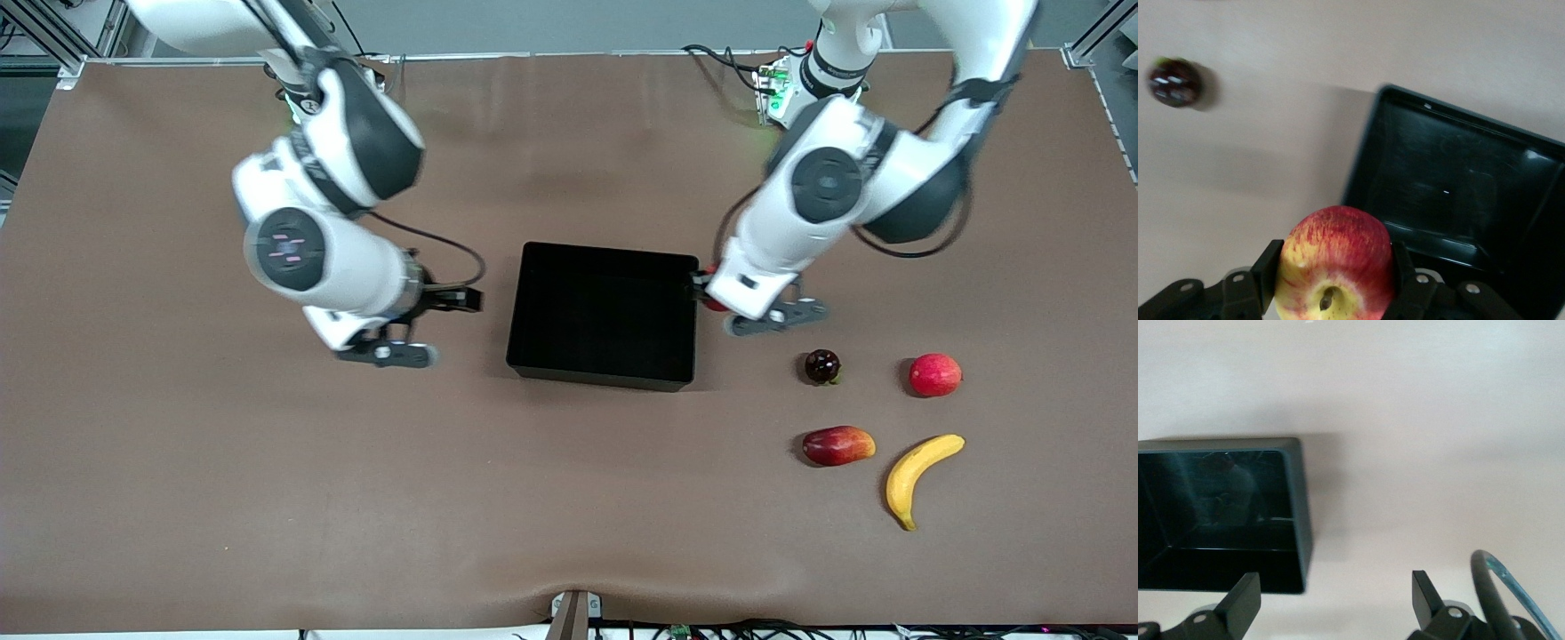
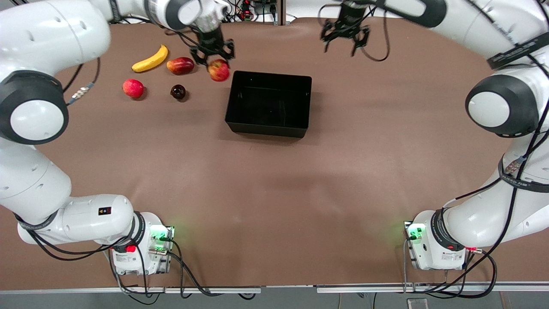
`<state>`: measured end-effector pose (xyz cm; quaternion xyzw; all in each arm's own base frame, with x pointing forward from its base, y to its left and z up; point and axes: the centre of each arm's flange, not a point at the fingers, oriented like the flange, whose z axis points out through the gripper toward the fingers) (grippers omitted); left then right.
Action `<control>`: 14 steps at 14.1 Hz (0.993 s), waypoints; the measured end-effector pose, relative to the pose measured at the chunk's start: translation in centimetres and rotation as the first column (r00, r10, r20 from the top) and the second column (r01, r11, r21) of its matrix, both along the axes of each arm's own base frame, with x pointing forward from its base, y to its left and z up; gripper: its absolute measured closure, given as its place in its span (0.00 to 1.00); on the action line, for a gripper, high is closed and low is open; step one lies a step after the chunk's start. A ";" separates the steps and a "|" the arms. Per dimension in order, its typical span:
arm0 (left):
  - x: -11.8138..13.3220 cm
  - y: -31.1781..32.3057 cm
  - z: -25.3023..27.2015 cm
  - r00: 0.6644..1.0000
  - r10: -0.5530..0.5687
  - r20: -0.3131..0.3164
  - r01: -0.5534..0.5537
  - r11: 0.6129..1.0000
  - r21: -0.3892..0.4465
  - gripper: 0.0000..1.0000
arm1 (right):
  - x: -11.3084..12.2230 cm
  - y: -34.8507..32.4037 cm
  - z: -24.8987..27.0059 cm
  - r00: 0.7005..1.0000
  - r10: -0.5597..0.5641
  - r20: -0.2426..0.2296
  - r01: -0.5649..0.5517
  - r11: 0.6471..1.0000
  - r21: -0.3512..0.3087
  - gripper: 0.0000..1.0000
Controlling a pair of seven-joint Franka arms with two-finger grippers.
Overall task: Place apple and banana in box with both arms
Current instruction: 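Lift the apple with the left gripper while the right gripper withdraws, then carry the apple over the black box and open the left gripper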
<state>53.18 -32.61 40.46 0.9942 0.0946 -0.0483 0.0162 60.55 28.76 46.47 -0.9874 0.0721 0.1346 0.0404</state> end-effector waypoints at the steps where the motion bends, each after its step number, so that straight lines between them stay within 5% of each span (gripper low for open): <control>1: -0.8 -1.6 -1.2 0.999 -0.028 0.020 0.028 1.000 0.003 0.31 | 0.2 -2.5 1.4 1.000 -0.014 -0.012 0.014 0.999 -0.046 0.00; 5: -3.8 -5.2 -7.6 0.992 -0.112 0.063 0.113 0.994 -0.010 0.31 | -1.6 -11.5 8.6 0.998 -0.057 -0.004 0.054 0.970 -0.238 0.00; 14: -6.4 -7.5 -17.1 0.983 -0.185 0.006 0.185 0.983 0.018 0.31 | -5.1 -31.5 17.7 0.999 0.019 0.030 -0.014 0.985 -0.169 0.00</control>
